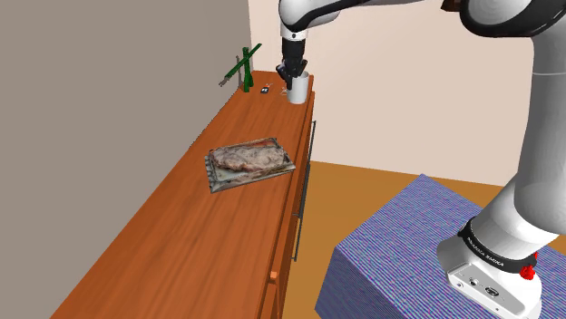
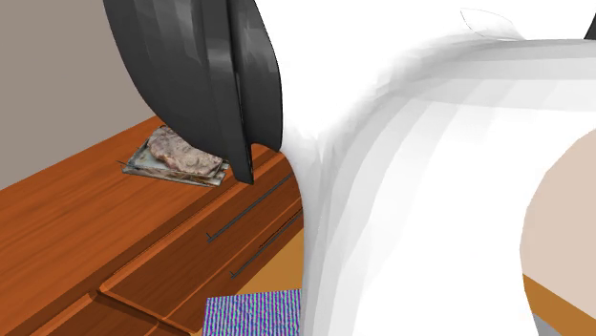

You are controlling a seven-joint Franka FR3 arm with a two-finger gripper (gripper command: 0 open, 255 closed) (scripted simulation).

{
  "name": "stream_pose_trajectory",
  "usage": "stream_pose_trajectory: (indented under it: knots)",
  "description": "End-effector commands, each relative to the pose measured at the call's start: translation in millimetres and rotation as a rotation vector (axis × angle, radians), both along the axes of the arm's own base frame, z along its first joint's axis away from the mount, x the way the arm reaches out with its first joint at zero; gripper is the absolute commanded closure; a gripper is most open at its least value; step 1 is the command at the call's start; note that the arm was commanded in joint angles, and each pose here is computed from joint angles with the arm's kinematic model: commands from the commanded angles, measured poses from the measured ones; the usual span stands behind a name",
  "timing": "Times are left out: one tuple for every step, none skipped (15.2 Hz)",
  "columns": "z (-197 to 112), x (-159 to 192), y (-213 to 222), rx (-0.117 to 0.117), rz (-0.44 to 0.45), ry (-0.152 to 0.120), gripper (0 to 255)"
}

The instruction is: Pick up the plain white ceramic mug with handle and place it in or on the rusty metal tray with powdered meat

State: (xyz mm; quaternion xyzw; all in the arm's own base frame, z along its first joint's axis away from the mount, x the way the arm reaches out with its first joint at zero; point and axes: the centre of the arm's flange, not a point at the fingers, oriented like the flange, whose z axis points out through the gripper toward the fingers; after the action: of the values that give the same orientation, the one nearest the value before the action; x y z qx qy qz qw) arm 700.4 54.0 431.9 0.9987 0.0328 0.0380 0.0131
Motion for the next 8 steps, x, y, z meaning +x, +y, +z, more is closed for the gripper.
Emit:
stream_pose_trajectory:
  knots:
    - [10.8, -0.5, -0.7, 0.0, 0.0, 0.001, 255]
    - [16.1, -0.5, -0.7, 0.0, 0.0, 0.001, 255]
    - [21.4, -0.5, -0.7, 0.0, 0.0, 0.001, 255]
    - [26.7, -0.5, -0.7, 0.0, 0.0, 0.001, 255]
    - [32.0, -0.5, -0.7, 0.0, 0.0, 0.001, 255]
    - [36.8, -0.6, -0.7, 0.0, 0.0, 0.001, 255]
    - [37.7, -5.2, 11.6, 0.0, 0.0, 0.001, 255]
    - [38.7, -9.8, 23.9, 0.0, 0.0, 0.001, 255]
